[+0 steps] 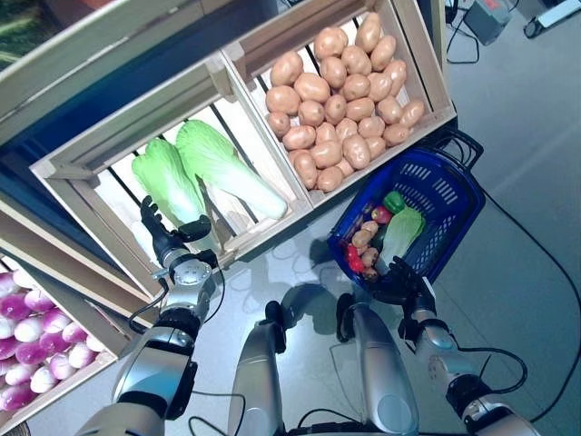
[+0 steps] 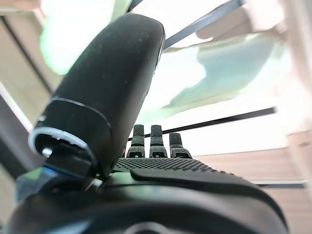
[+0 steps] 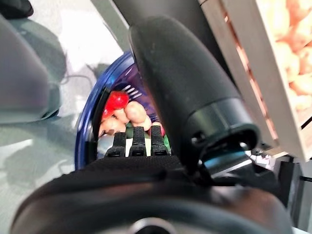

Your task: Put vegetables into the basket

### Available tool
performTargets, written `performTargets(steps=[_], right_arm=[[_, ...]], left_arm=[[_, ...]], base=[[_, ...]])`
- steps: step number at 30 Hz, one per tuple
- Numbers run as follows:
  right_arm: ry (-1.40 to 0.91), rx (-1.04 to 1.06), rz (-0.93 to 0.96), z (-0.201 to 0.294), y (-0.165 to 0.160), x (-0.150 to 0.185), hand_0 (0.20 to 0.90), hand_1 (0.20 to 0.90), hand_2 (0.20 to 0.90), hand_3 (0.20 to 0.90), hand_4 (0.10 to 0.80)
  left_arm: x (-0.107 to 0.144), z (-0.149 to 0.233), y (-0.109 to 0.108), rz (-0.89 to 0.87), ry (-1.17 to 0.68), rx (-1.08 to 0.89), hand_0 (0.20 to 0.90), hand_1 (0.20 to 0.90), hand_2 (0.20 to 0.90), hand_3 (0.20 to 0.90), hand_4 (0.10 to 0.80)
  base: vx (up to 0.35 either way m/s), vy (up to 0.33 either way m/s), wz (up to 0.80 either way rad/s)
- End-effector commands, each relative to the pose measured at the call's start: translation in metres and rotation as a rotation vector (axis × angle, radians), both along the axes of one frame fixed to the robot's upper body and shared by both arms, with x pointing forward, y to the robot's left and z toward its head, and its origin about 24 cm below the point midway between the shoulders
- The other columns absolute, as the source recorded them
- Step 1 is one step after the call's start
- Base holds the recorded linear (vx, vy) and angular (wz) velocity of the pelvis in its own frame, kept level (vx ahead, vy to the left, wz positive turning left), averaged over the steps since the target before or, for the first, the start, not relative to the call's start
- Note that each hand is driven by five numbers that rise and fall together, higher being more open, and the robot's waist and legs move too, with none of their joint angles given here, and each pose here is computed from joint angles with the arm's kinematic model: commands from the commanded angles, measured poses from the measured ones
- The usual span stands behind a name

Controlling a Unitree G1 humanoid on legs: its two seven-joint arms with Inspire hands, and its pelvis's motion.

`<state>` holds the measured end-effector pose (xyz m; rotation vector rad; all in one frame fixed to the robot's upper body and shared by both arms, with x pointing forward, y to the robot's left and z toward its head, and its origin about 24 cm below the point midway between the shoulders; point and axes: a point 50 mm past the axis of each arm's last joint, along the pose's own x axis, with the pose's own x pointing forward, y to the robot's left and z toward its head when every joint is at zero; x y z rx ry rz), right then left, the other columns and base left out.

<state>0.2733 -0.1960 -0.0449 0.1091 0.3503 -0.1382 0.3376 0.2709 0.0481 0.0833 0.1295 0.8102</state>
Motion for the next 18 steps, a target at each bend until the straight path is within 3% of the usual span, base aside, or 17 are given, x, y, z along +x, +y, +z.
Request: performTargets(steps=[1, 9, 18], right_arm=[[-0.097, 0.020, -0.047, 0.019, -0.003, 0.010, 0.900, 0.900, 0.900, 0.900, 0.800], [-0.112, 0.002, -0.063, 0.024, -0.008, 0.012, 0.900, 0.900, 0.900, 0.900, 0.800], [-0.142, -0.019, -0.077, 0.035, -0.002, 0.024, 0.900, 0.900, 0.900, 0.900, 0.800]], left_arm=[[0.002, 0.031, 0.031, 0.094, -0.093, 0.032, 0.900, 0.900, 0.900, 0.900, 0.800], [0.008, 0.038, 0.043, 0.144, -0.085, -0.150, 0.900, 0.900, 0.900, 0.900, 0.800], [0.024, 0.040, 0.024, 0.088, -0.070, -0.403, 0.900, 0.900, 0.900, 0.900, 0.800]], base=[[0.013, 0.041, -0.04], [0.003, 0.013, -0.03], [-0.001, 0.000, -0.01]])
